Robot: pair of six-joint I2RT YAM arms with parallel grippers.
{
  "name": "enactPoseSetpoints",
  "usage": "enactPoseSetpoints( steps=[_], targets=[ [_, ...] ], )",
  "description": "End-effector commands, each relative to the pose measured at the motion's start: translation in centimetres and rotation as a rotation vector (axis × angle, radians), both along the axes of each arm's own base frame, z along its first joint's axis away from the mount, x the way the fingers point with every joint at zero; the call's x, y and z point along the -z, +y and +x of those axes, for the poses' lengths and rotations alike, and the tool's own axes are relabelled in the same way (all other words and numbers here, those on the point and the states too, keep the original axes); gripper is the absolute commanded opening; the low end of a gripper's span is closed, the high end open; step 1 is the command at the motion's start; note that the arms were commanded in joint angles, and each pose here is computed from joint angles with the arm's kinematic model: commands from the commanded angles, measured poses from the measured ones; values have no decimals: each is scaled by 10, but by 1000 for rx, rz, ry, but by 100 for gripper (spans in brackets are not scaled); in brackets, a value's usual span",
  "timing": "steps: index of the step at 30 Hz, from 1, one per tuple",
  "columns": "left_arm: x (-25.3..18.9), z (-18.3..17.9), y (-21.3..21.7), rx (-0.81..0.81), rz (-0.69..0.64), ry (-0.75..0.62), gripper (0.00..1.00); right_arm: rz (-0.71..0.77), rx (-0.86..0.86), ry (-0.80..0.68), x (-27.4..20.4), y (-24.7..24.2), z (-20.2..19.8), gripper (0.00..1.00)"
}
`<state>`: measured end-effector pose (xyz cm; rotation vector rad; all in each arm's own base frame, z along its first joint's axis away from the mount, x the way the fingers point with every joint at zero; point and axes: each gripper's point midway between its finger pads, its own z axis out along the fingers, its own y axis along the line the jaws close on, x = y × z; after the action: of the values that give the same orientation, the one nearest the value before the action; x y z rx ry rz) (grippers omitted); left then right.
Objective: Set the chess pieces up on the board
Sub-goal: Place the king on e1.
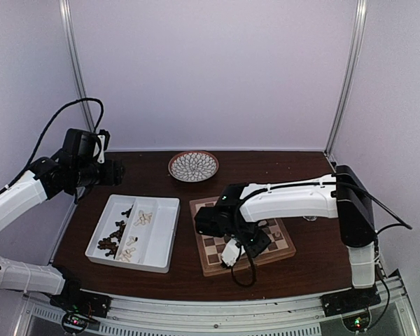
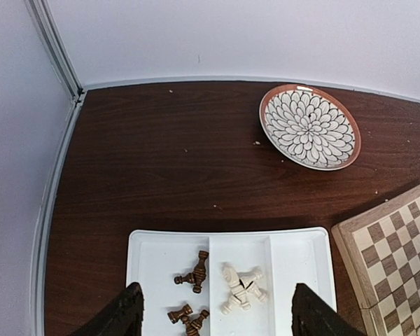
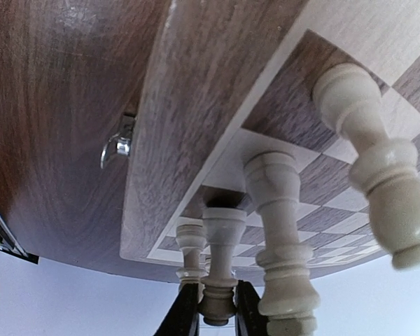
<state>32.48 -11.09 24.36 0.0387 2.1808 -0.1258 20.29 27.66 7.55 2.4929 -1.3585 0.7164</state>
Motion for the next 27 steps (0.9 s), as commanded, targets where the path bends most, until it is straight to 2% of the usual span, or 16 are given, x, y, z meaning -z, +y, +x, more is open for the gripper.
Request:
enactPoseSetpoints(
  steps=[1, 15, 27],
  targets=[
    [-5, 7, -2, -4, -34, -32, 72, -25, 1, -15, 3, -5, 4, 21],
    [-4, 7, -3, 0, -42, -28, 72, 10, 13, -32, -6, -4, 5, 30],
    [6, 13, -8, 34, -9, 6, 73, 235, 160, -11, -71, -25, 18, 38]
  ],
)
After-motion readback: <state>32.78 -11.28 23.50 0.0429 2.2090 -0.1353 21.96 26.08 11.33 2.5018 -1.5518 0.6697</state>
